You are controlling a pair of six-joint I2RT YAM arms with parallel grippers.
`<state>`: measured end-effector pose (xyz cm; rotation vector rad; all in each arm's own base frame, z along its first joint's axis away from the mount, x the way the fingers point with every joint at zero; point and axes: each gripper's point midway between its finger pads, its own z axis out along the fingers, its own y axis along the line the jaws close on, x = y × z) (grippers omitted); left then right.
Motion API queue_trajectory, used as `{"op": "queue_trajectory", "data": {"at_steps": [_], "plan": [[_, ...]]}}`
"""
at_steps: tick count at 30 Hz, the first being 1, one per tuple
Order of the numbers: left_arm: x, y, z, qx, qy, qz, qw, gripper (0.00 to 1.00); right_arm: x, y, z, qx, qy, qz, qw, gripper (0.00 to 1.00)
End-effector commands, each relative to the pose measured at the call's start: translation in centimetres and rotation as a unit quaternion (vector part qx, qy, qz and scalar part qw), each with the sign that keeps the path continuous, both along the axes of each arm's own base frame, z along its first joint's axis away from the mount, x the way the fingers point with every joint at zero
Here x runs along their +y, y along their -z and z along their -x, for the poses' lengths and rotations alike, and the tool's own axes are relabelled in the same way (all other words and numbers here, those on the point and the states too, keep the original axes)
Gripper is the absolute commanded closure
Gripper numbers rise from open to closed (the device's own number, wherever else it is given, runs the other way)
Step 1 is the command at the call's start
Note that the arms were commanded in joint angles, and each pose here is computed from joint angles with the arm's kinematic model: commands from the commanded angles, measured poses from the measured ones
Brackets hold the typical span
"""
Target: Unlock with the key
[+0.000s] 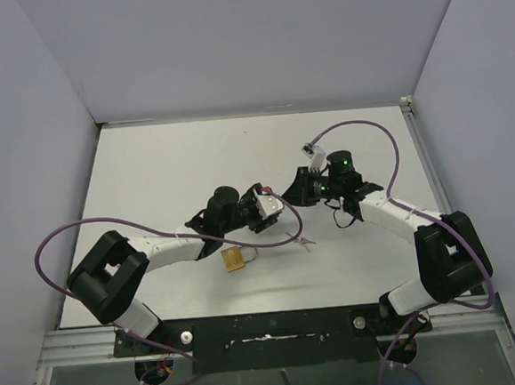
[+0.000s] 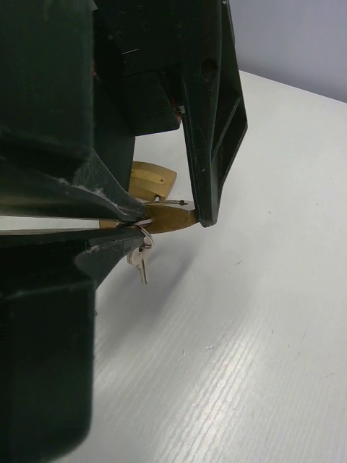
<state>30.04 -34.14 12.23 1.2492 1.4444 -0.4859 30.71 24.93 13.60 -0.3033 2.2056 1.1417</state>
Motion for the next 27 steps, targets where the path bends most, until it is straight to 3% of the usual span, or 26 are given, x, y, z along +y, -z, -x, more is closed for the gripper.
{"op": "queue_trajectory", "data": {"at_steps": [1, 10, 27], "plan": [[-2.6, -8.1, -0.9, -0.075, 0.023, 0.097, 0.992, 1.0, 1.1, -1.9, -1.0, -0.036, -0.011, -0.021, 0.999, 0.97], [-2.9, -9.2, -1.3, -0.074, 0.016, 0.112, 0.991, 1.0, 1.5, -1.6, -0.9, -0.015, -0.017, -0.03, 0.999, 1.0], [-3.6, -8.2, -3.2, -0.07, -0.041, 0.088, 0.993, 1.0, 2.1, -0.1, -1.8, 0.115, 0.019, -0.047, 0.992, 1.0]]}}
